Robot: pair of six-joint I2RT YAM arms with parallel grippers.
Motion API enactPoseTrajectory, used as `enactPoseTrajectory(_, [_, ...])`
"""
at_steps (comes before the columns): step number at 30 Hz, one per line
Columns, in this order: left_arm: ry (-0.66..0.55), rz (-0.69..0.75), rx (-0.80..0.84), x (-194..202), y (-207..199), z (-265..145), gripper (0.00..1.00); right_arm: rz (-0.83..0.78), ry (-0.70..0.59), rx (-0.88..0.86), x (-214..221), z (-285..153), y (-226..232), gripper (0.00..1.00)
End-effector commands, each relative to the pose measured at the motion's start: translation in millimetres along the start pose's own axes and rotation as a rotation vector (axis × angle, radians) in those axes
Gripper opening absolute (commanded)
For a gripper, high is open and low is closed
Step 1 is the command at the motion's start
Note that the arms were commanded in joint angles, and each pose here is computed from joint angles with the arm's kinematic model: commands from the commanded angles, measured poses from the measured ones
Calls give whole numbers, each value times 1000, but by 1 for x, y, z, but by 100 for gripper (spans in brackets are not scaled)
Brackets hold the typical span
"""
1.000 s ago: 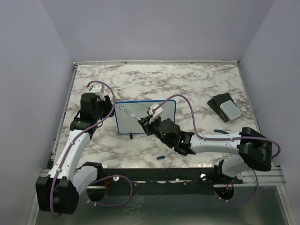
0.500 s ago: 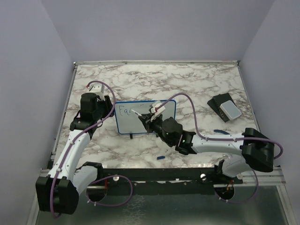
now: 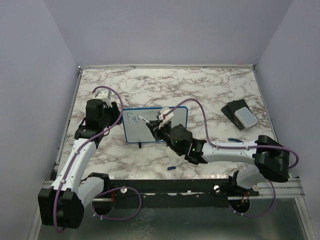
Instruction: Write a sentence on the whiteboard
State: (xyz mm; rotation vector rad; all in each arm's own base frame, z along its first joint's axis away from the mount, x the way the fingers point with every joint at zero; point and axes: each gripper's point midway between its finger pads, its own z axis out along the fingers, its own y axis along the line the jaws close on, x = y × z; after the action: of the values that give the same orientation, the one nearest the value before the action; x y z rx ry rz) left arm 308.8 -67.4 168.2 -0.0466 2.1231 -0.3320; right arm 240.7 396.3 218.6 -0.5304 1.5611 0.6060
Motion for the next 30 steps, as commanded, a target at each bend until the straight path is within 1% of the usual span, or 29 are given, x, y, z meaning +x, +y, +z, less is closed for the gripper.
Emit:
enactPoseTrajectory(1, [-3, 6, 39, 2, -7, -1, 47, 3, -40, 32, -13, 9, -4, 1])
enactPoseTrajectory(14, [-6, 5, 42, 1, -8, -2, 47, -2, -13, 84, -2, 11, -14, 1])
enactPoseTrajectory(17, [-8, 6, 42, 1, -8, -2, 47, 2, -23, 65, -6, 10, -11, 1])
enactPoseTrajectory(24, [-10, 6, 41, 0, -8, -2, 47, -20, -72, -58, -18, -7, 1, 1])
enactPoseTrajectory(30, [-9, 6, 41, 1, -8, -2, 47, 2, -41, -16, -9, -8, -6, 1])
